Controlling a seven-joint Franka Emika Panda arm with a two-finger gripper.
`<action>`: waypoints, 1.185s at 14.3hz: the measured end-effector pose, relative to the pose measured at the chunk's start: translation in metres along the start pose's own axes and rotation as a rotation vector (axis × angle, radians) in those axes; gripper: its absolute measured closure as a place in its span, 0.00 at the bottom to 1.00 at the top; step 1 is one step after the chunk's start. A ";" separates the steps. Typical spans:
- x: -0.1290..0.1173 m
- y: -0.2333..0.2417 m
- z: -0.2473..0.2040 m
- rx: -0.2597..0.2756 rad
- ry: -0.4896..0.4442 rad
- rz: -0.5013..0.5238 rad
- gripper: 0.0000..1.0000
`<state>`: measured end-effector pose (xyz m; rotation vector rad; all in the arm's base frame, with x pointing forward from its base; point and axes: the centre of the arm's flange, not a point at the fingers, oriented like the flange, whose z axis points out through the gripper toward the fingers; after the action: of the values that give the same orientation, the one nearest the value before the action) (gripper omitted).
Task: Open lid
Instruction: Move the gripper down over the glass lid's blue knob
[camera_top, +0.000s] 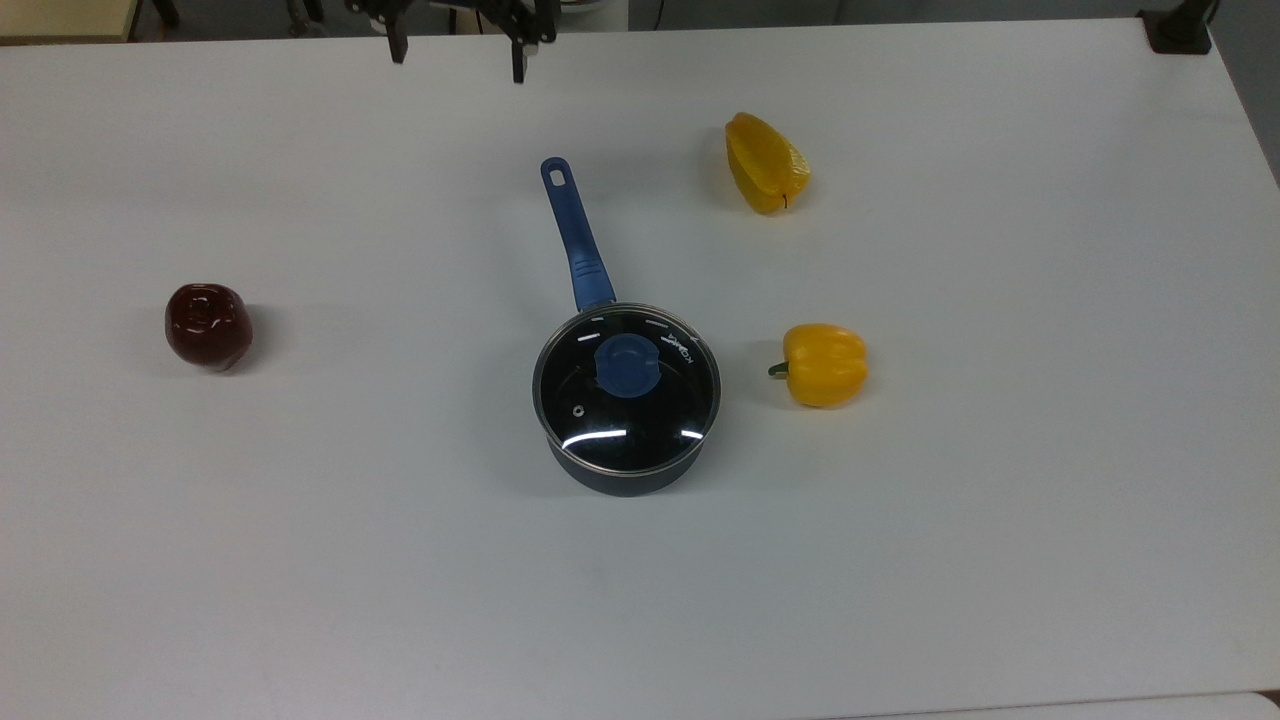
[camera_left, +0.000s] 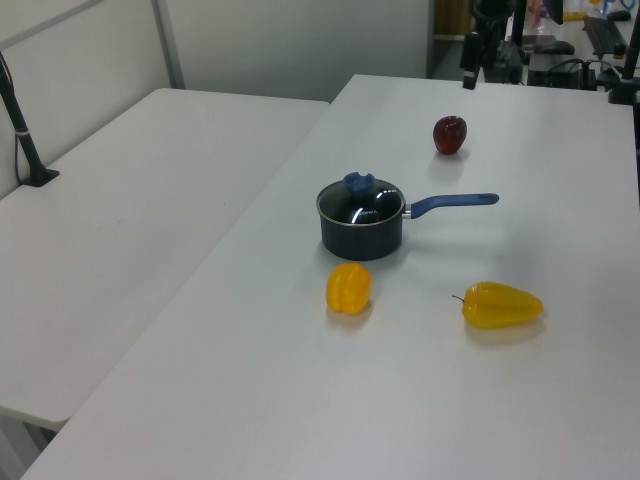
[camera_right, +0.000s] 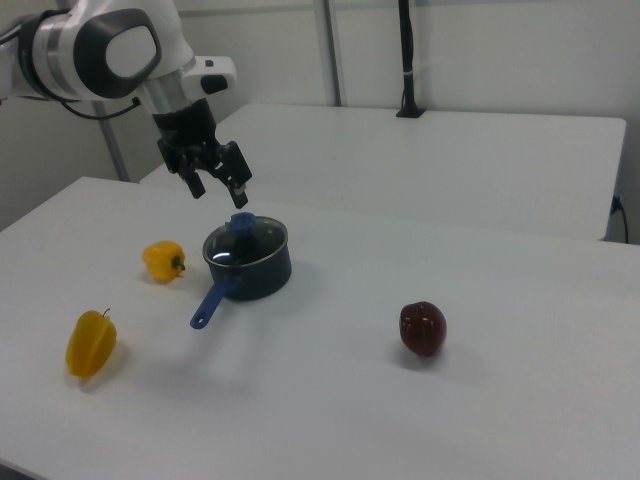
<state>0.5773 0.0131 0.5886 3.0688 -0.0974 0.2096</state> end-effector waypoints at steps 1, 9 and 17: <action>0.006 -0.006 0.004 0.006 0.028 -0.009 0.00; 0.055 -0.086 0.072 0.073 0.243 -0.118 0.00; 0.075 -0.120 0.150 0.123 0.337 -0.148 0.00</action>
<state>0.6797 0.1176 0.4435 3.0881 0.1645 0.7419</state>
